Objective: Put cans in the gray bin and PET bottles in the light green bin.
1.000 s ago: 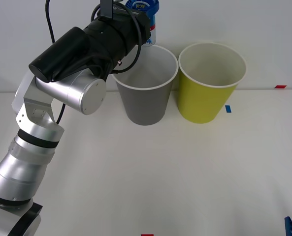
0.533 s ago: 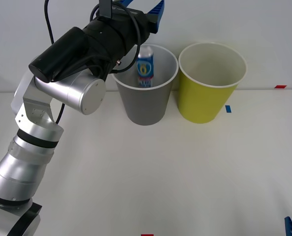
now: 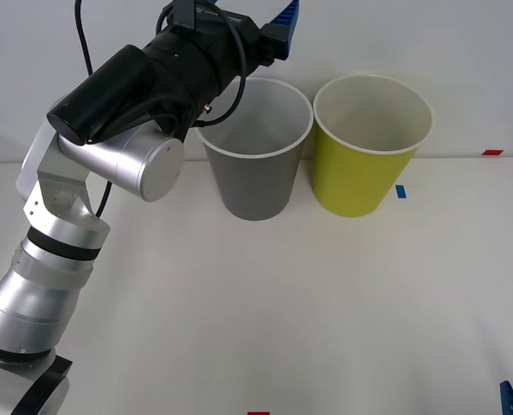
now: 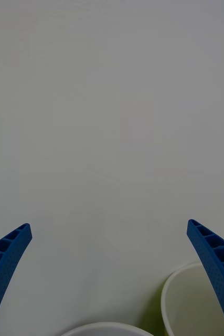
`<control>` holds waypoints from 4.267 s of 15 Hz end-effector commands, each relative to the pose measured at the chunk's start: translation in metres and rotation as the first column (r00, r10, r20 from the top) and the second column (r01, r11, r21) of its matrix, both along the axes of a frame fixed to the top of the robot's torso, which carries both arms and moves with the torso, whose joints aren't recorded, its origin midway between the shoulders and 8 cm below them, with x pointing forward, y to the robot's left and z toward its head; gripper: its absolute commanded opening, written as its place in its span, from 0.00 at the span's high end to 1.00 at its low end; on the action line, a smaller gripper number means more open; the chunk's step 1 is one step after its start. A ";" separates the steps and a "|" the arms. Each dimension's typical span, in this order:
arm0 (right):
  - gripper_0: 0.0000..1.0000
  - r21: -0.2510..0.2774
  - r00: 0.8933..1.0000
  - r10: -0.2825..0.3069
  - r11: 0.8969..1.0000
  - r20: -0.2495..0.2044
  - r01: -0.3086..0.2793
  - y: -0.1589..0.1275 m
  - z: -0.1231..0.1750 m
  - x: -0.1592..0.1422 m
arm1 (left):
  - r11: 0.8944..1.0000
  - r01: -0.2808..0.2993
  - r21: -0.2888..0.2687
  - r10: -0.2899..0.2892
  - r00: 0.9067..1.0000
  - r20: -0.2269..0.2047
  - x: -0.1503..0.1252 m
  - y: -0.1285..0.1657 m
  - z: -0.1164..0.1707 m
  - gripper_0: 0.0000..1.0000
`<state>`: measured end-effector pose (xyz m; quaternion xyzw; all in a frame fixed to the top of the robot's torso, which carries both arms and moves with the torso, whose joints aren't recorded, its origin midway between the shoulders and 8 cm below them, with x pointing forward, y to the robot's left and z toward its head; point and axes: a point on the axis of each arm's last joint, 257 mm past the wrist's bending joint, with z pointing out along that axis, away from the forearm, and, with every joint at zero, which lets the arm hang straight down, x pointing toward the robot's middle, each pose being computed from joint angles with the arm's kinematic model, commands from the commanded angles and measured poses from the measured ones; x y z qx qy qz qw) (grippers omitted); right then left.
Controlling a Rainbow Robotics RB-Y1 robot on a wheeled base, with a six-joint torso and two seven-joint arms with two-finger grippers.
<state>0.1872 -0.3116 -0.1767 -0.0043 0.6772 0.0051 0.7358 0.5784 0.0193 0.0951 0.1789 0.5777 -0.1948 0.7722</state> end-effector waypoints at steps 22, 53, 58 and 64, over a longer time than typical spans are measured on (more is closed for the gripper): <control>0.00 0.000 1.000 0.000 1.000 0.000 0.000 0.000 0.000 0.000 | 0.965 -0.261 0.035 0.262 0.962 -0.073 -0.155 0.193 -0.152 0.00; 0.00 0.000 1.000 0.000 1.000 0.000 0.000 0.000 0.000 0.000 | 0.877 -0.473 0.085 0.477 0.838 -0.265 -0.390 0.276 -0.304 0.02; 0.00 0.000 1.000 0.000 1.000 0.000 0.000 0.000 0.000 0.000 | 0.870 -0.485 0.086 0.489 0.831 -0.266 -0.411 0.279 -0.317 0.02; 0.00 0.000 1.000 0.000 1.000 0.000 0.000 0.000 0.000 0.000 | 0.869 -0.487 0.085 0.491 0.829 -0.269 -0.412 0.279 -0.317 0.02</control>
